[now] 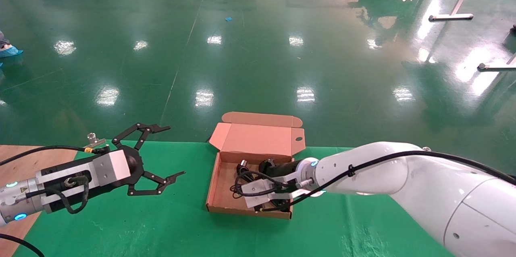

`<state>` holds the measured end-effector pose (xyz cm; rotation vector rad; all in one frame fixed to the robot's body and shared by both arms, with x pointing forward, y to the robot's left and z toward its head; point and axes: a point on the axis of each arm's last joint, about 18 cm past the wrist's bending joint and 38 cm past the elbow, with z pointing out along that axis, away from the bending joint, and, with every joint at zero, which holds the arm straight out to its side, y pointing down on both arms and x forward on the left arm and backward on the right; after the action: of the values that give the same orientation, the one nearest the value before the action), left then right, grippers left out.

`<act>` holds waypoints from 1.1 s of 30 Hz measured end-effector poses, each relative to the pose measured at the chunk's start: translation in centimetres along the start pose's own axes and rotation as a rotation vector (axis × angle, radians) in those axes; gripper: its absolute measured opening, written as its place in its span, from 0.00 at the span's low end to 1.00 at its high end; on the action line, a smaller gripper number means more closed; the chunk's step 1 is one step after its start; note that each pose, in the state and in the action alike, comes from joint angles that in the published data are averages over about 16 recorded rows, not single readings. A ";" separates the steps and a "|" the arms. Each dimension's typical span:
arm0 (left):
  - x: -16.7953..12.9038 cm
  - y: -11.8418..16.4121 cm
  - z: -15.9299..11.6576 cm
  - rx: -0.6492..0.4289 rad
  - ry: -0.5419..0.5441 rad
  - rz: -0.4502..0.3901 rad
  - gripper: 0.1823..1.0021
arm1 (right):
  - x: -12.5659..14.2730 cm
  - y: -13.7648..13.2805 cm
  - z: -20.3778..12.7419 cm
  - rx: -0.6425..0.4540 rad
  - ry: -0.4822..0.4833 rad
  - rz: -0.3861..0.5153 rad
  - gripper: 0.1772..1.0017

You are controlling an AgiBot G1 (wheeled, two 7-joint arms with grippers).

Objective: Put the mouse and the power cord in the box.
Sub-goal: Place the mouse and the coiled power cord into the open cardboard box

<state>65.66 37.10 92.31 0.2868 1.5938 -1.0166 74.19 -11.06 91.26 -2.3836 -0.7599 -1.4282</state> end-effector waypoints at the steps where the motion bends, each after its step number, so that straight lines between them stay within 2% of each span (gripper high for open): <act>1: 0.0 0.0 0.0 0.000 0.000 0.000 1.00 | 0.0 0.0 0.0 0.002 0.002 0.002 0.04; 13: 0.0 0.0 0.0 0.002 0.000 0.000 1.00 | -0.1 -0.2 0.1 0.009 0.006 0.009 0.09; 21: 0.0 -0.3 0.0 0.011 0.001 -0.012 1.00 | -0.3 -0.2 0.0 0.018 0.003 0.025 0.21; 27: -0.1 -1.1 0.0 0.046 0.004 -0.055 1.00 | -1.3 -0.3 -0.4 0.070 -0.010 0.112 0.35; 33: -0.2 -2.7 -0.1 0.105 0.015 -0.125 1.00 | -2.8 -0.6 -1.5 0.165 -0.026 0.264 0.52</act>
<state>63.84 35.68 93.69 0.2693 1.5899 -1.1995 71.72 -12.15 89.47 -2.2795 -0.5220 -1.1836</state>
